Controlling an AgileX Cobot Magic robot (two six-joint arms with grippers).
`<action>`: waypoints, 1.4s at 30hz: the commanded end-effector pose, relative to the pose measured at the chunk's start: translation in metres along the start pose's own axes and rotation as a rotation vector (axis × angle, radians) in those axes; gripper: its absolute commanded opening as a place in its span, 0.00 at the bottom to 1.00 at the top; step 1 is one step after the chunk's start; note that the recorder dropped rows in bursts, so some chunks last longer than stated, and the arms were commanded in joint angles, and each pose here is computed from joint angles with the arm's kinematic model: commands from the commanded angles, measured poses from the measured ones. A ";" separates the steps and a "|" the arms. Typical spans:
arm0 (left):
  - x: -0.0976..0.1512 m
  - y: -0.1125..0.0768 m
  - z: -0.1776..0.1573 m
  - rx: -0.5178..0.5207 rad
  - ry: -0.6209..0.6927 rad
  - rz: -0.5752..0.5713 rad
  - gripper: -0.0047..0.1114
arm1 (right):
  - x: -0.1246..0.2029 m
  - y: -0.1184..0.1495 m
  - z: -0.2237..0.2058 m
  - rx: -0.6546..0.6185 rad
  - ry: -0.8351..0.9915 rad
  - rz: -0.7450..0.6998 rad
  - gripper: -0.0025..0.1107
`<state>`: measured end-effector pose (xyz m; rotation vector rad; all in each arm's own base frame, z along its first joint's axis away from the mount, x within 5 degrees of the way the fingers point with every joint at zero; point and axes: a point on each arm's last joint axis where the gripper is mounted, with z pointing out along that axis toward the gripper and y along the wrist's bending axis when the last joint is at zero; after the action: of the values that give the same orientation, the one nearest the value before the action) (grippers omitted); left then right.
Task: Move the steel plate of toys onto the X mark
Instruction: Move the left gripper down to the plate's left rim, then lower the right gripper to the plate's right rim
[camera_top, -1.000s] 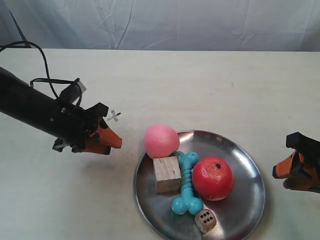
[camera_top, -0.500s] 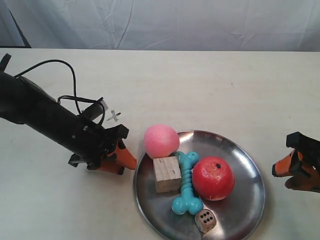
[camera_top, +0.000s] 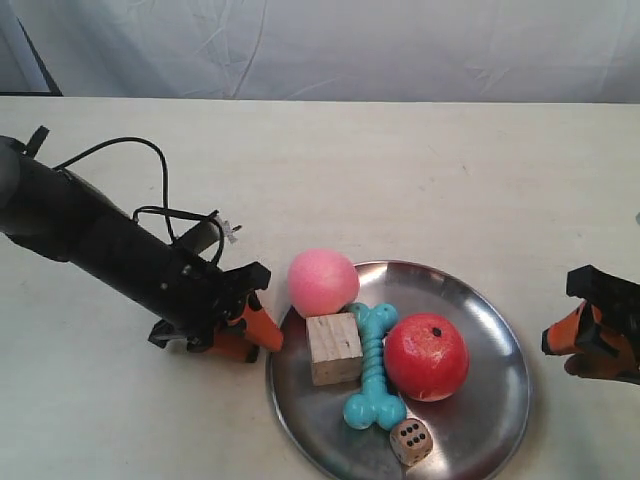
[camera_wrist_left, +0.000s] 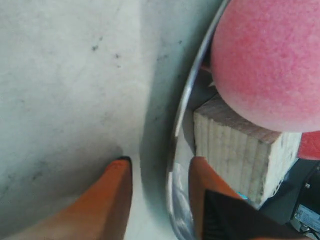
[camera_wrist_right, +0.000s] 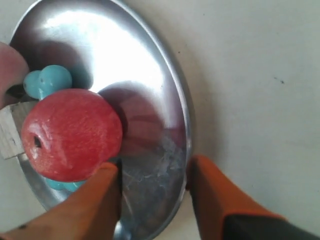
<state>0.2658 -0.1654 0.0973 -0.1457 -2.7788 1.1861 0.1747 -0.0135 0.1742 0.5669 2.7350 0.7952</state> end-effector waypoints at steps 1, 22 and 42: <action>0.003 0.000 0.009 -0.033 0.005 0.019 0.37 | 0.004 0.002 0.006 0.012 -0.005 -0.021 0.40; 0.006 -0.007 0.016 -0.039 0.002 0.028 0.37 | 0.015 -0.009 0.017 0.037 -0.070 0.104 0.40; 0.005 -0.008 0.016 -0.031 -0.006 0.018 0.37 | 0.011 -0.017 0.028 0.054 -0.044 0.157 0.40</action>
<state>0.2582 -0.1829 0.0973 -0.1796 -2.7788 1.1864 0.1684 -0.0093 0.1468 0.7866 2.6857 0.7231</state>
